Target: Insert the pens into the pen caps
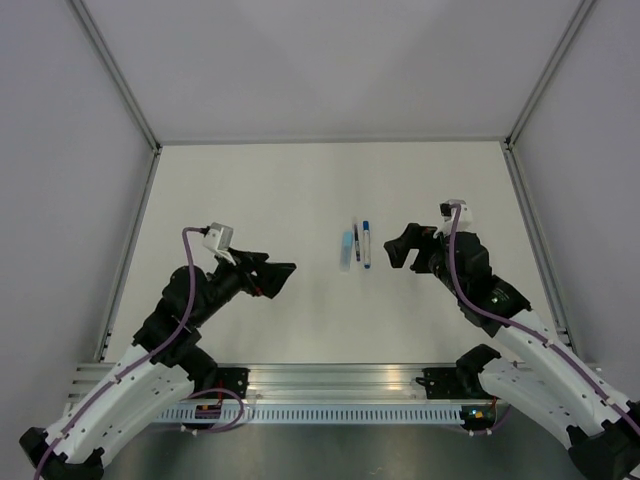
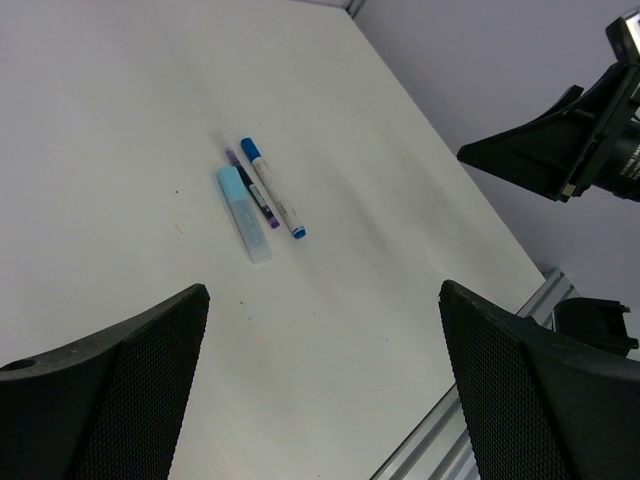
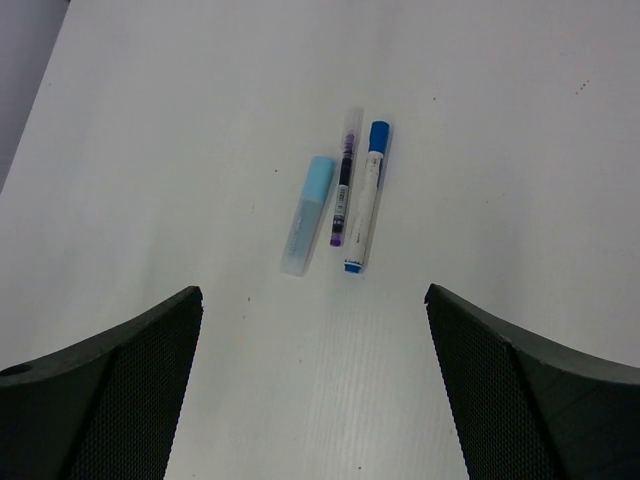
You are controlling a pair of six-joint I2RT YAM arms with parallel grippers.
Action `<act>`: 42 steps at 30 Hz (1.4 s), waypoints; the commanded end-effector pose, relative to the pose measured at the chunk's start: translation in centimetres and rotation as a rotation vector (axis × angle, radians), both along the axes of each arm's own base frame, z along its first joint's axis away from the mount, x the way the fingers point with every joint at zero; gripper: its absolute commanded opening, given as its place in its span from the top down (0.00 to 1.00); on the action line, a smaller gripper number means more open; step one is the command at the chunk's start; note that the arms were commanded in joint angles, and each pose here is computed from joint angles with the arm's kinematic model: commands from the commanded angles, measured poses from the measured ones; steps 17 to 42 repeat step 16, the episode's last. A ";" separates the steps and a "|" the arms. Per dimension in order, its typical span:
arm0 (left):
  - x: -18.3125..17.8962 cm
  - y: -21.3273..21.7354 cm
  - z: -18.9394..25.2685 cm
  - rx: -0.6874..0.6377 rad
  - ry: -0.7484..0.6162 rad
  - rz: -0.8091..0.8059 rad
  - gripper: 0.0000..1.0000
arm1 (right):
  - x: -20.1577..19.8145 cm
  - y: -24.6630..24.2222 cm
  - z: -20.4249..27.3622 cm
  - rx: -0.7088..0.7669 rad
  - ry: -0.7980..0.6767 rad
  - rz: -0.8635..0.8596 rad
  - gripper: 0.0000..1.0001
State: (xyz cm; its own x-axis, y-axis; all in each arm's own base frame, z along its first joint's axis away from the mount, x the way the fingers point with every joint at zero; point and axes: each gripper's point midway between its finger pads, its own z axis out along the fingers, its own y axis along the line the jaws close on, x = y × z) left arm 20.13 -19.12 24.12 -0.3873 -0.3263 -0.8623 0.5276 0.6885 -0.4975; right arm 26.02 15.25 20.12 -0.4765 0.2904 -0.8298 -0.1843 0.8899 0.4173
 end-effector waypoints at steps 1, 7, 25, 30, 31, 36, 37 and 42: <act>-1.0 0.4 3.0 -0.025 -0.103 -0.026 0.00 | -0.2 0.3 1.2 0.037 -0.043 0.017 0.02; -1.1 0.8 3.1 -0.030 -0.119 -0.015 0.00 | -0.3 0.1 1.8 0.042 -0.064 0.013 0.02; -1.1 0.6 3.0 -0.028 -0.120 -0.024 0.00 | -0.7 -0.4 2.7 0.053 -0.111 0.007 0.02; -1.1 0.6 3.0 -0.028 -0.120 -0.024 0.00 | -0.7 -0.4 2.7 0.053 -0.111 0.007 0.02; -1.1 0.6 3.0 -0.028 -0.120 -0.024 0.00 | -0.7 -0.4 2.7 0.053 -0.111 0.007 0.02; -1.1 0.6 3.0 -0.028 -0.120 -0.024 0.00 | -0.7 -0.4 2.7 0.053 -0.111 0.007 0.02; -1.1 0.6 3.0 -0.028 -0.120 -0.024 0.00 | -0.7 -0.4 2.7 0.053 -0.111 0.007 0.02; -1.1 0.6 3.0 -0.028 -0.120 -0.024 0.00 | -0.7 -0.4 2.7 0.053 -0.111 0.007 0.02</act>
